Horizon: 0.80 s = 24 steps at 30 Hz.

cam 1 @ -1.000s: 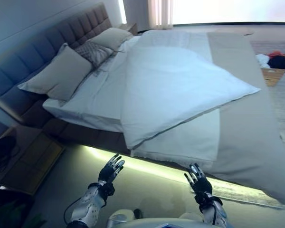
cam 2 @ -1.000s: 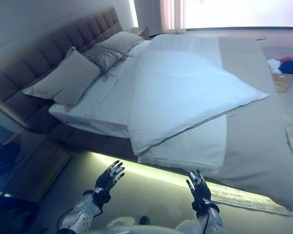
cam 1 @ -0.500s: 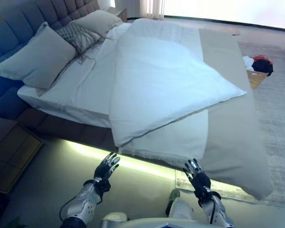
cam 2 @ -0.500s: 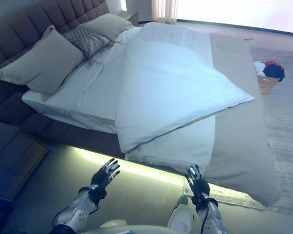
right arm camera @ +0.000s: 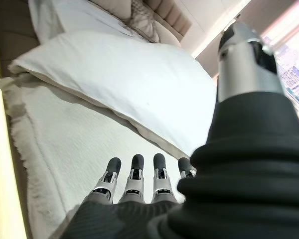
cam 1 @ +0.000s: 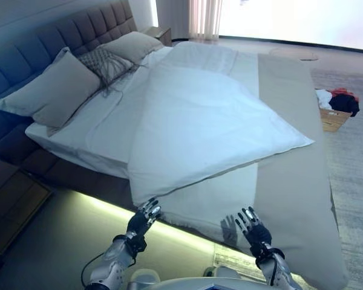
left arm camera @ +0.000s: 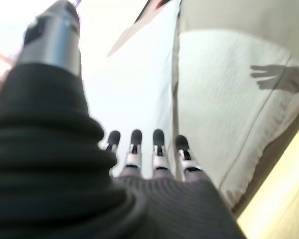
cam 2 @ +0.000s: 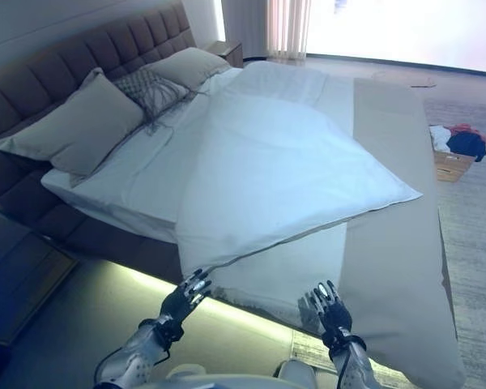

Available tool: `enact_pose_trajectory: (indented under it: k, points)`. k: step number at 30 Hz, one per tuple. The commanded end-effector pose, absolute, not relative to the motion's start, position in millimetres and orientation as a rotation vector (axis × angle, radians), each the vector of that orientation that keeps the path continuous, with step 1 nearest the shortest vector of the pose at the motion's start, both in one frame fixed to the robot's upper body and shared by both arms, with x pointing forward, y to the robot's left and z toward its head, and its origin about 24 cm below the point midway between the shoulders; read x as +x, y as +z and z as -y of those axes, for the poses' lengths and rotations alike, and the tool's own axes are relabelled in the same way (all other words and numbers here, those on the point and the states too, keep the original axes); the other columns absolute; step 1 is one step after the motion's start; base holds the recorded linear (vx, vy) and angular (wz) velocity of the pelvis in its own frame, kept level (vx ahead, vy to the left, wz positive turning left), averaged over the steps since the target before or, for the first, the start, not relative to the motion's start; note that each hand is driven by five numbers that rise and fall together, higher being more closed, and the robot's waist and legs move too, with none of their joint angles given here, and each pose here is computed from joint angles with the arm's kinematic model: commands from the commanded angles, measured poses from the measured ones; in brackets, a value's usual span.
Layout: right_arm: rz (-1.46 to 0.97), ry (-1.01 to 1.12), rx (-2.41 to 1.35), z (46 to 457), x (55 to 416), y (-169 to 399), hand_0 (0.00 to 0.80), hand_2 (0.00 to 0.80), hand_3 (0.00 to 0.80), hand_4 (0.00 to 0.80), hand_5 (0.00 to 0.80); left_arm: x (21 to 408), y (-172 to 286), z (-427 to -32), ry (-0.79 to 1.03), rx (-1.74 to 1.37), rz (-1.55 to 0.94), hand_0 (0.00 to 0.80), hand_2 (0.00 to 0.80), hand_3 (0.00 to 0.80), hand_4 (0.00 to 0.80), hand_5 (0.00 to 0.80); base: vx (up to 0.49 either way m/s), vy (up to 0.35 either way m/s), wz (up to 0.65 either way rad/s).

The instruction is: Make the bed neatly

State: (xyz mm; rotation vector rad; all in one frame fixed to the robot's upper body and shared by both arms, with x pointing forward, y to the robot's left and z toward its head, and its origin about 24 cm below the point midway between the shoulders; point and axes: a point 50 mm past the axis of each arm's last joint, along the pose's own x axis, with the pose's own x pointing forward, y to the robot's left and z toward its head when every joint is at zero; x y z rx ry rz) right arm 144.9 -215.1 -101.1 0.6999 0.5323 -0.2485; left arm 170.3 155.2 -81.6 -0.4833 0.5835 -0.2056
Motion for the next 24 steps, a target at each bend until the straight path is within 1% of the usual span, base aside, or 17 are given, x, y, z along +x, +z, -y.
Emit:
enact_pose_trajectory:
  k: [1,7,10,15,17,18,21,24]
  points:
    - [-0.438,-0.245,0.7,224.9,156.0,-86.6,0.0,0.0,0.0,0.0,0.0,186.7,-51.4,-163.5,-0.236,-0.485,-0.393,0.0,0.0,0.0,0.0,0.0,0.275,0.072,-0.15]
    - [-0.441,-0.263,0.719,215.6,155.0,-82.7,0.0,0.0,0.0,0.0,0.0,181.4,-59.8,-163.3,-0.246,-0.482,-0.443,0.0,0.0,0.0,0.0,0.0,0.392,0.137,-0.14]
    - [-0.449,-0.241,0.706,212.3,153.1,-82.6,0.0,0.0,0.0,0.0,0.0,174.9,-64.4,-163.3,-0.246,-0.49,-0.475,0.0,0.0,0.0,0.0,0.0,0.452,0.197,-0.48]
    - [-0.447,-0.209,0.702,202.9,152.1,-81.1,0.0,0.0,0.0,0.0,0.0,169.2,-67.8,-170.4,-0.274,-0.487,-0.503,0.0,0.0,0.0,0.0,0.0,0.422,0.272,-0.3]
    - [-0.469,-0.24,0.699,198.2,149.4,-84.2,0.0,0.0,0.0,0.0,0.0,170.3,-66.8,-175.8,-0.265,-0.472,-0.509,0.0,0.0,0.0,0.0,0.0,0.411,0.33,-0.37]
    - [-0.487,-0.272,0.722,194.7,147.6,-86.2,0.0,0.0,0.0,0.0,0.0,171.8,-65.9,-177.5,-0.258,-0.453,-0.513,0.0,0.0,0.0,0.0,0.0,0.345,0.227,-0.28]
    - [-0.474,-0.225,0.717,180.3,144.5,-83.7,0.0,0.0,0.0,0.0,0.0,175.8,-55.8,-183.8,-0.254,-0.436,-0.465,0.0,0.0,0.0,0.0,0.0,0.277,0.191,-0.05]
    - [-0.468,-0.199,0.724,171.1,144.7,-84.7,0.0,0.0,0.0,0.0,0.0,181.1,-51.8,-194.2,-0.207,-0.421,-0.437,0.0,0.0,0.0,0.0,0.0,0.091,0.017,-0.07]
